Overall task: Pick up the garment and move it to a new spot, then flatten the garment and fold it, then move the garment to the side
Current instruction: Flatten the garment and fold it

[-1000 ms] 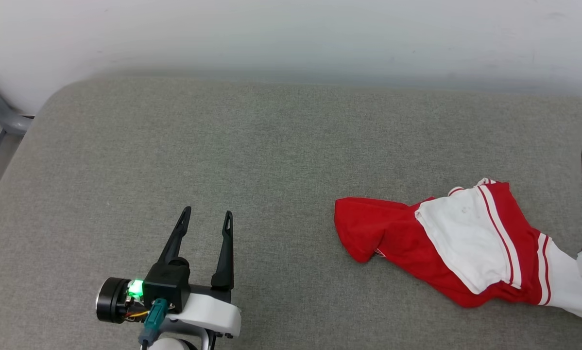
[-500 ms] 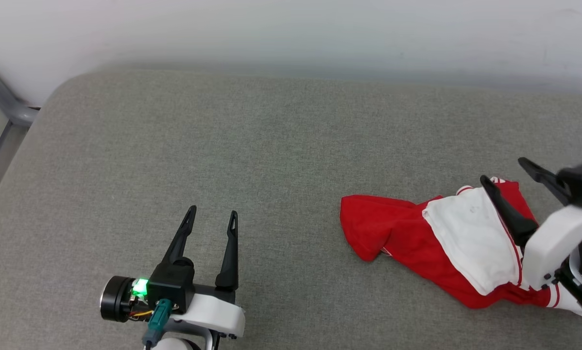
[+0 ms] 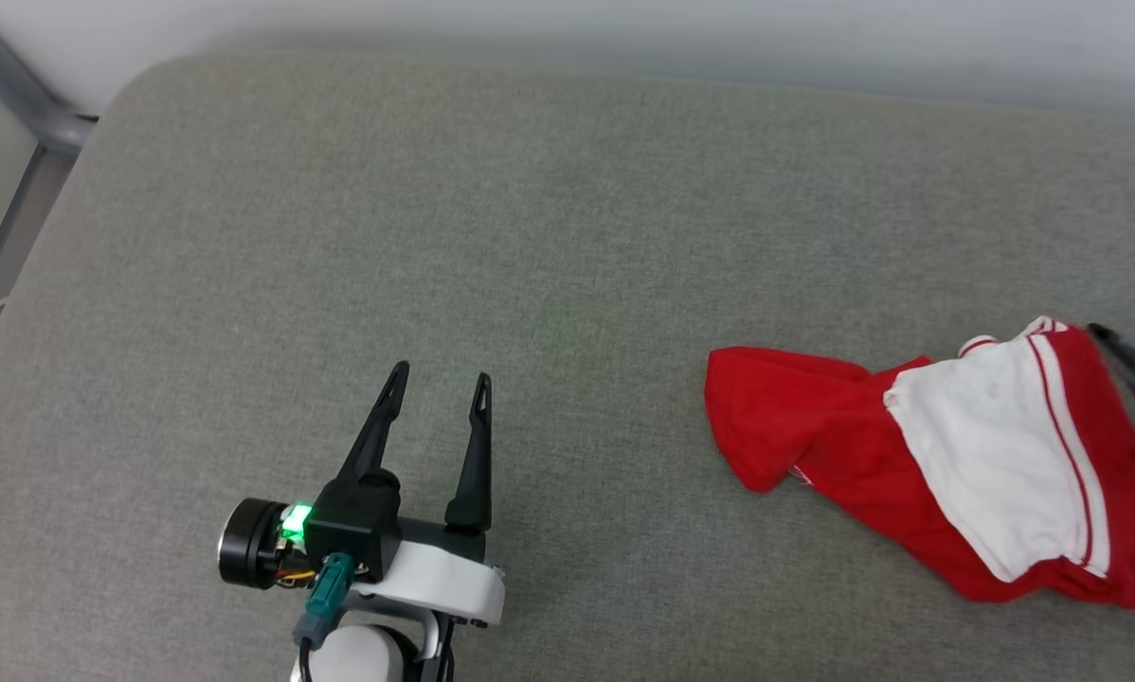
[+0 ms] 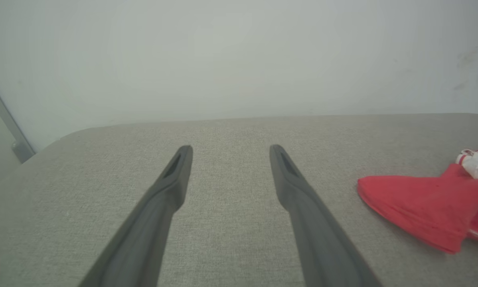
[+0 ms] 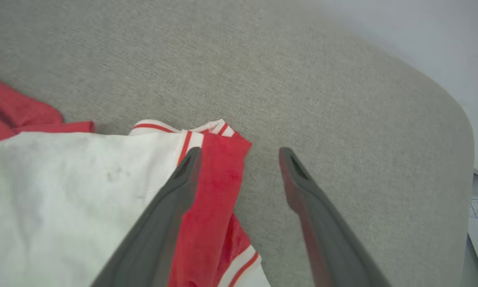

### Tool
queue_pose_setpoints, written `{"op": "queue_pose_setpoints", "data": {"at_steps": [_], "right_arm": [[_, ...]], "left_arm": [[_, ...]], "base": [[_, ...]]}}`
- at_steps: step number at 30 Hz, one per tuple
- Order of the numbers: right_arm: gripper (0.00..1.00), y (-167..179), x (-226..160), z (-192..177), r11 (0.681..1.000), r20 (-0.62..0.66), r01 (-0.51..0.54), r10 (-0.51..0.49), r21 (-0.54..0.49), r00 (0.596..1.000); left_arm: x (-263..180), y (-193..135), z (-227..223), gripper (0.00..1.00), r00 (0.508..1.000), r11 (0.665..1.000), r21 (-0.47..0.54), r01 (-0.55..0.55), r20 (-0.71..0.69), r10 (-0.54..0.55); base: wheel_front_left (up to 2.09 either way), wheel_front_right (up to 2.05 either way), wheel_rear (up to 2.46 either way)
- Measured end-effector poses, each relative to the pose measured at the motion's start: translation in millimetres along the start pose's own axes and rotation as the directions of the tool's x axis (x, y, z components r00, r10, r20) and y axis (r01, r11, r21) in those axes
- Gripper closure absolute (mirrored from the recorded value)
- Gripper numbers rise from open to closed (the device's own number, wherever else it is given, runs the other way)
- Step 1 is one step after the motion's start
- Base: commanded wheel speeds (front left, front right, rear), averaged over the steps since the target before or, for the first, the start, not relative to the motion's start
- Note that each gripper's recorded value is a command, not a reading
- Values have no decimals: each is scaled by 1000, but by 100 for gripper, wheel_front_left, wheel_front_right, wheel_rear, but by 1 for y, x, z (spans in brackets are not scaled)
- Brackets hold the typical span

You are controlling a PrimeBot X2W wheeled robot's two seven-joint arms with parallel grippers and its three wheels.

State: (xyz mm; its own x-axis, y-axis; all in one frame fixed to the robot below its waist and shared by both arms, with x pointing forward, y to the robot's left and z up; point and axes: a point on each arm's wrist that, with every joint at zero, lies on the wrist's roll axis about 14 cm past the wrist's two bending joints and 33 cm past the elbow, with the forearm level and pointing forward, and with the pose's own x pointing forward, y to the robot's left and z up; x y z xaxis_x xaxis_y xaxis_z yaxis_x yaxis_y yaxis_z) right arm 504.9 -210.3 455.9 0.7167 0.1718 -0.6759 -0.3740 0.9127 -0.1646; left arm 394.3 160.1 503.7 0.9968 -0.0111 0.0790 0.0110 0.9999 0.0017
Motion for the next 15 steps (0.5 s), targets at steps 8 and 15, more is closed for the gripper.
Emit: {"op": "queue_pose_setpoints", "data": {"at_steps": [8,15], "right_arm": [[0,7,56,-56,997,-208,-5,19,71,978],[100,19,66,-67,993,-225,-45,68,108,972]], "left_arm": [[11,9,-11,0,999,1000,6,-28,-27,28],[11,15,-17,0,998,999,14,-48,-43,49]], "base": [[0,0,0],[0,0,0]]}}
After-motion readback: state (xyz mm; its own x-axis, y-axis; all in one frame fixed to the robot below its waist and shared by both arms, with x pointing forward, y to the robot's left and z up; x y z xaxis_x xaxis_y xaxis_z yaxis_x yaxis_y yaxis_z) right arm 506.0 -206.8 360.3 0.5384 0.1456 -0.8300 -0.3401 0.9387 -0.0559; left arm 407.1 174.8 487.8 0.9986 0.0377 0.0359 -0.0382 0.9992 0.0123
